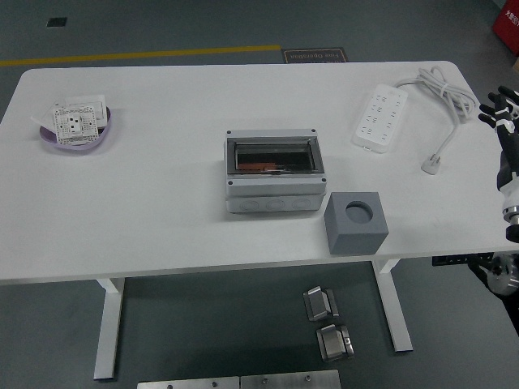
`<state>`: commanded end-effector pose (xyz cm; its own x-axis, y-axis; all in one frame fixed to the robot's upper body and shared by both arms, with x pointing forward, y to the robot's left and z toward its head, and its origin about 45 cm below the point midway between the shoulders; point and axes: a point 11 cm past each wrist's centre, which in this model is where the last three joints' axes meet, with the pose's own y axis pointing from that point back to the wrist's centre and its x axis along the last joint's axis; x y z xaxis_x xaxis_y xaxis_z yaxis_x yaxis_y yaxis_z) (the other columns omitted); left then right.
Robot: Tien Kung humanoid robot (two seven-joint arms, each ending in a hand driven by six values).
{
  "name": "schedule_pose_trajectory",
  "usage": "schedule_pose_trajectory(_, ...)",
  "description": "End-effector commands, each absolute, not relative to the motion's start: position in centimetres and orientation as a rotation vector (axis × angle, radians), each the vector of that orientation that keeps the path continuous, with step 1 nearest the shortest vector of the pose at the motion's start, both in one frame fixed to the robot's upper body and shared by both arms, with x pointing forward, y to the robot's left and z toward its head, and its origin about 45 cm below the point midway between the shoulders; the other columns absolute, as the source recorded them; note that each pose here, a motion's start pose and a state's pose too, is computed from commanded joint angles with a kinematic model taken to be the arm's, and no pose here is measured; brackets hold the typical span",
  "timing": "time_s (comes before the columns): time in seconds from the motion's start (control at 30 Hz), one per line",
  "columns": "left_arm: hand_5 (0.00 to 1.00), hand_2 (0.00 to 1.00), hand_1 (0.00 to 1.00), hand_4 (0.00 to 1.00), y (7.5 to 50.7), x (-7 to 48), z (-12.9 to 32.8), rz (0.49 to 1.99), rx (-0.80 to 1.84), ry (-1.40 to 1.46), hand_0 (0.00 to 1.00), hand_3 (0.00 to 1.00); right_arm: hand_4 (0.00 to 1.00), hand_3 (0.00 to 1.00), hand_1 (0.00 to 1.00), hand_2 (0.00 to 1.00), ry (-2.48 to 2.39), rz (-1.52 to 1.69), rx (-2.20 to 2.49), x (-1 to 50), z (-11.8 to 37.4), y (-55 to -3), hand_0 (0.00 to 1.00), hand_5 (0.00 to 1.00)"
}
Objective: Pick up the cylinder from the cube,place it in the box,flap close box
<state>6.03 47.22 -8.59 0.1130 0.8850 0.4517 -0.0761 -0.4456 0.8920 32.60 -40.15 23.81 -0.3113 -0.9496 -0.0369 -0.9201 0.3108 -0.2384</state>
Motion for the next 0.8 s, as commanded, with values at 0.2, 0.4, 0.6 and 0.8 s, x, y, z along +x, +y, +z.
schedule_pose_trajectory(0.2, 0.313, 0.603, 0.644, 0.653, 47.30, 5.74, -8.61, 1.463, 1.566, 0.827, 0.632, 0.627, 0.714, 0.674, 0.648, 0.697, 2.392, -0.261, -1.728, 32.69, 24.01, -40.01, 0.679, 0.470)
schedule_pose_trajectory(0.4, 0.313, 0.603, 0.644, 0.653, 47.26, 5.49, -8.66, 1.462, 1.571, 0.834, 0.633, 0.627, 0.712, 0.674, 0.647, 0.697, 2.387, -0.248, -1.723, 32.65, 23.89, -39.95, 0.679, 0.471)
schedule_pose_trajectory(0.6, 0.313, 0.603, 0.644, 0.655, 47.19, 5.51, -8.69, 1.461, 1.571, 0.834, 0.632, 0.627, 0.711, 0.673, 0.646, 0.696, 2.381, -0.235, -1.723, 32.69, 23.78, -39.81, 0.674, 0.470)
schedule_pose_trajectory(0.8, 0.312, 0.604, 0.644, 0.655, 47.06, 5.44, -8.76, 1.459, 1.571, 0.836, 0.633, 0.627, 0.705, 0.671, 0.647, 0.696, 2.380, -0.234, -1.721, 32.69, 23.78, -39.79, 0.675, 0.465)
